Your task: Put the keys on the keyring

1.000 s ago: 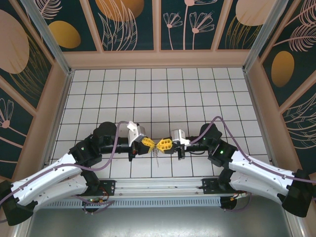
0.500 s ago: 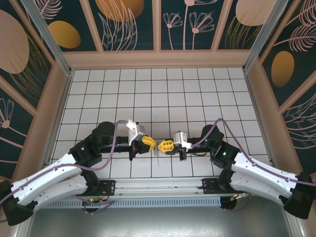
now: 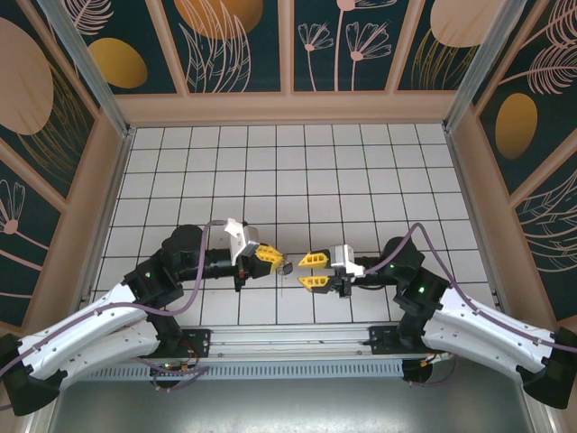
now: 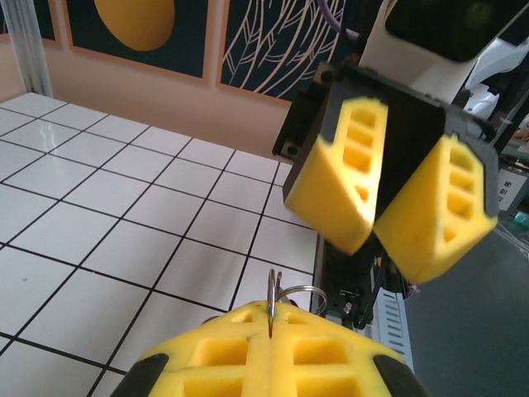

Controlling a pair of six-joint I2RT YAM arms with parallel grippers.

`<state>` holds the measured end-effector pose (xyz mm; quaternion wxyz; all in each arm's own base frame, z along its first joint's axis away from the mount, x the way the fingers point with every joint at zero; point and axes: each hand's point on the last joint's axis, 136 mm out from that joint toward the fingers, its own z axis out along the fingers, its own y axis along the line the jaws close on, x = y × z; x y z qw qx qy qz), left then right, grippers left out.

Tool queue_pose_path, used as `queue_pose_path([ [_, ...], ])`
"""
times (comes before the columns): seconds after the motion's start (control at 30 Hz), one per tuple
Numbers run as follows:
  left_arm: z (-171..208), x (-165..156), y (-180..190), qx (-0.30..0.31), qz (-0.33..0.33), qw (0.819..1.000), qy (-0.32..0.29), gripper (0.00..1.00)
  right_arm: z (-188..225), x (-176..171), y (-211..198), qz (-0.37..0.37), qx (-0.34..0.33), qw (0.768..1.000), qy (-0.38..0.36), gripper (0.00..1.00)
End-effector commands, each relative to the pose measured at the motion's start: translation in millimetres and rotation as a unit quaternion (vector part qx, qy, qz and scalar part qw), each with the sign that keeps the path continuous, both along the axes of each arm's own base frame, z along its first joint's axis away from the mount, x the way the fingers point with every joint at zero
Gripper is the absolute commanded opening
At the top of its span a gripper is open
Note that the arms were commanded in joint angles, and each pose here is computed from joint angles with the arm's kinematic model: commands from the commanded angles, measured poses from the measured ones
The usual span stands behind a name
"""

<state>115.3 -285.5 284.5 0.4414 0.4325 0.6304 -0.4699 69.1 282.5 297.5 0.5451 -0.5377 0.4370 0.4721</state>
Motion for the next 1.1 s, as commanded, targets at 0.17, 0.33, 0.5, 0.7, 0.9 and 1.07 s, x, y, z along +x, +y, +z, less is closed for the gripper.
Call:
queue_pose_path([
  [0.17, 16, -8, 0, -0.042, -0.022, 0.998, -0.040, 0.00, 16, 17, 10, -0.028, 0.002, 0.999, 0.026, 0.24],
  [0.33, 19, -13, 1, -0.045, -0.036, 0.997, -0.043, 0.00, 16, 18, 14, -0.024, 0.000, 0.999, 0.027, 0.21],
  [0.5, 18, -15, -1, -0.043, -0.043, 0.997, -0.040, 0.00, 12, 21, 17, -0.025, -0.007, 0.999, 0.032, 0.22],
  [0.7, 17, -15, -2, -0.040, -0.047, 0.997, -0.039, 0.00, 12, 22, 20, -0.020, -0.006, 0.999, 0.033, 0.24],
  [0.9, 15, -15, -3, -0.034, -0.049, 0.998, -0.037, 0.00, 12, 23, 22, -0.019, -0.001, 0.999, 0.033, 0.23],
  [1.07, 13, -14, -3, -0.029, -0.046, 0.998, -0.035, 0.00, 13, 22, 23, -0.015, 0.000, 0.999, 0.032, 0.16],
])
